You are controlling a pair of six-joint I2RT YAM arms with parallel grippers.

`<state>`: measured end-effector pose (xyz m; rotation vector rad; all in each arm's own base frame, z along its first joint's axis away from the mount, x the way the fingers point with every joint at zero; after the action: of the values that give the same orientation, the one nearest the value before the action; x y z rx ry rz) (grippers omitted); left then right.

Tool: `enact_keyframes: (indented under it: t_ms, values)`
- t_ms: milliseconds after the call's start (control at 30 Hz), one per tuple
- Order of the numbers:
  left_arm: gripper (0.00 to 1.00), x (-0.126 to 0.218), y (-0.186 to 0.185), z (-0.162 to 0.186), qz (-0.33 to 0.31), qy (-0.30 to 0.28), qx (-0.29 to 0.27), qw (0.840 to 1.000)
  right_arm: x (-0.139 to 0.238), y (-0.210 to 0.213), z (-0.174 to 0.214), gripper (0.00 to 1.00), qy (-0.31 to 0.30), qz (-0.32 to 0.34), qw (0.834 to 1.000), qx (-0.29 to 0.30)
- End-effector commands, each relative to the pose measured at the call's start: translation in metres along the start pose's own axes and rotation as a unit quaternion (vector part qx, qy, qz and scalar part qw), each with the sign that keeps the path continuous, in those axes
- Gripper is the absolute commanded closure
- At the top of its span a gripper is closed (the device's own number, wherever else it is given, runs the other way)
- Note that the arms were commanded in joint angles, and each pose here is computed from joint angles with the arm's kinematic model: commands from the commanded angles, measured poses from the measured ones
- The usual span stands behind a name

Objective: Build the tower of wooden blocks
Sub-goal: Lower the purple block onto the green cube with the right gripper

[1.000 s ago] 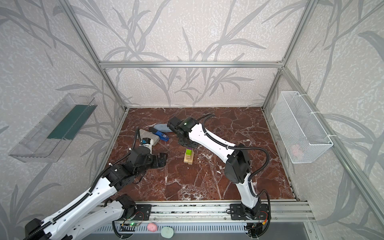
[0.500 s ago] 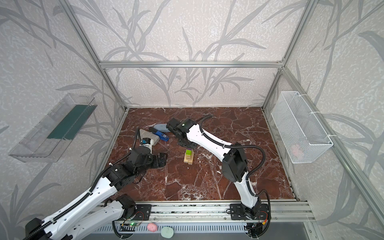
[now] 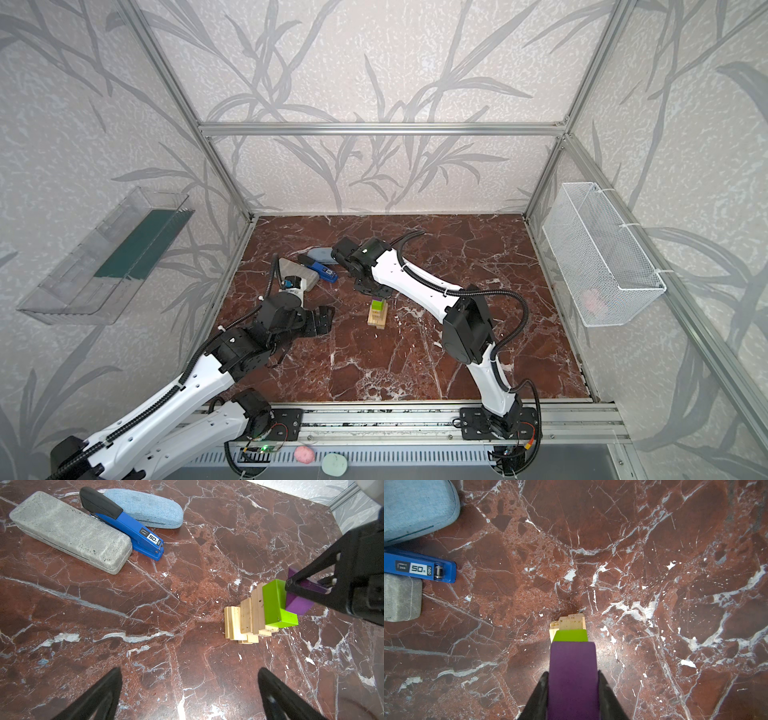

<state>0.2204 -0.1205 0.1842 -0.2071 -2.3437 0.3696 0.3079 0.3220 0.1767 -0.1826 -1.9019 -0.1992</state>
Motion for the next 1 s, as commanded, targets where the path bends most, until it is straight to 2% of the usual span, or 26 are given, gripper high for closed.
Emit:
enact_keyframes:
  t_ms: [0, 967]
  values:
    - [0.01, 0.0012, 0.007, 0.0007, -0.014, -0.005, 0.005, 1.0, -0.0038, -0.0033, 0.0026, 0.91, -0.002, 0.018, 1.0, -0.001]
    - [0.0, -0.0009, 0.008, 0.0023, -0.017, -0.001, 0.004, 1.0, -0.0057, -0.0065, 0.0077, 0.9, 0.0, 0.026, 1.0, 0.008]
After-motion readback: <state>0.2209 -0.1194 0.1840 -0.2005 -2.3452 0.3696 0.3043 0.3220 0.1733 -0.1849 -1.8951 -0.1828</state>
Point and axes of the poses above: each gripper's point midway between its finger pads, its own x axis back along the fingers, its own y axis along the line the jaws close on, z = x × y, the point moved 3 cm from there along x, back along the fingers, and after that the axes turned 2 degrees about x, right-handed, at the moved point
